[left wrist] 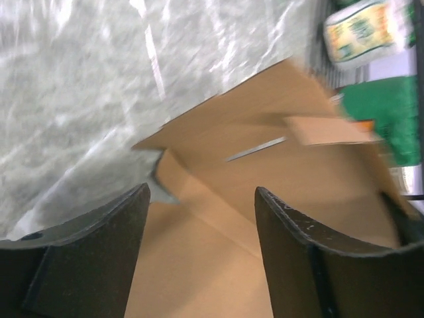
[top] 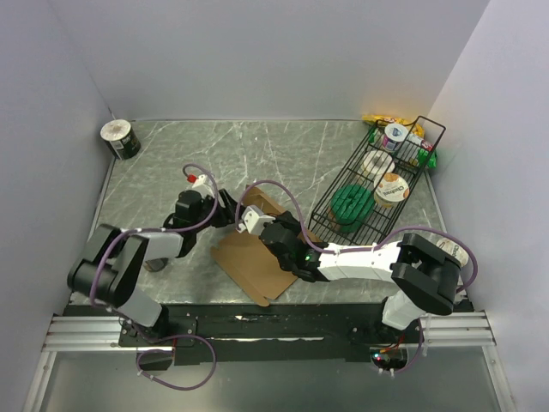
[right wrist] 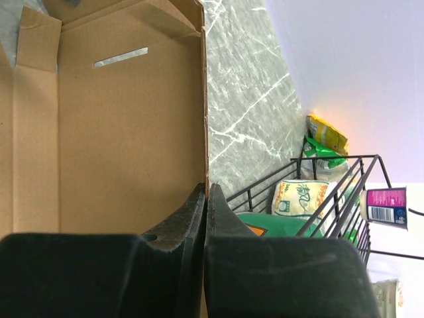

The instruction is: Fold the paper box

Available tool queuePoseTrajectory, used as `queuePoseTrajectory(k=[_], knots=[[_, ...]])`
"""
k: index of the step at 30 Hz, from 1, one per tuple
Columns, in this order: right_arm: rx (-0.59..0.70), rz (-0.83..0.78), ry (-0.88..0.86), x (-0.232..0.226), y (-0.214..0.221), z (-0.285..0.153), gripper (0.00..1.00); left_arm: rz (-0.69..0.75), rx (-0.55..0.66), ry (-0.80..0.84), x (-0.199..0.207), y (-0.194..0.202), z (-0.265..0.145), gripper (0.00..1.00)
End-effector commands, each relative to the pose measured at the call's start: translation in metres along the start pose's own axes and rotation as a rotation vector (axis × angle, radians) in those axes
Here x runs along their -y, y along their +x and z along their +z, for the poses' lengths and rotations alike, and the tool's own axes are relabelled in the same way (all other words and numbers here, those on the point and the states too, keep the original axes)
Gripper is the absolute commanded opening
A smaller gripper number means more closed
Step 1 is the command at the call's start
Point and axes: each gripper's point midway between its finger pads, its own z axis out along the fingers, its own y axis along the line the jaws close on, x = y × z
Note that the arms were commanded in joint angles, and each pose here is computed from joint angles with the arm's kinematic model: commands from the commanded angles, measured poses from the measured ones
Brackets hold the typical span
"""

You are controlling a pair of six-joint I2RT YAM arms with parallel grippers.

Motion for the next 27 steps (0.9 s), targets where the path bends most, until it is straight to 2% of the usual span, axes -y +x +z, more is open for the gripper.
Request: queuePoseTrajectory(k=[1,15,27], knots=[[0.035,0.036,-0.067,-0.014,-0.005,-0.003,0.0,0.025,-0.016,0.048,-0.001,0.006,0.013,0.67],[0.035,0.037,-0.078,-0.018,-0.006,-0.002,0.0,0.064,-0.065,0.103,-0.003,0.023,0.043,0.48],[0.039,0.051,-0.085,-0.019,-0.008,-0.001,0.0,0.253,-0.103,0.067,0.02,0.059,0.047,0.45]])
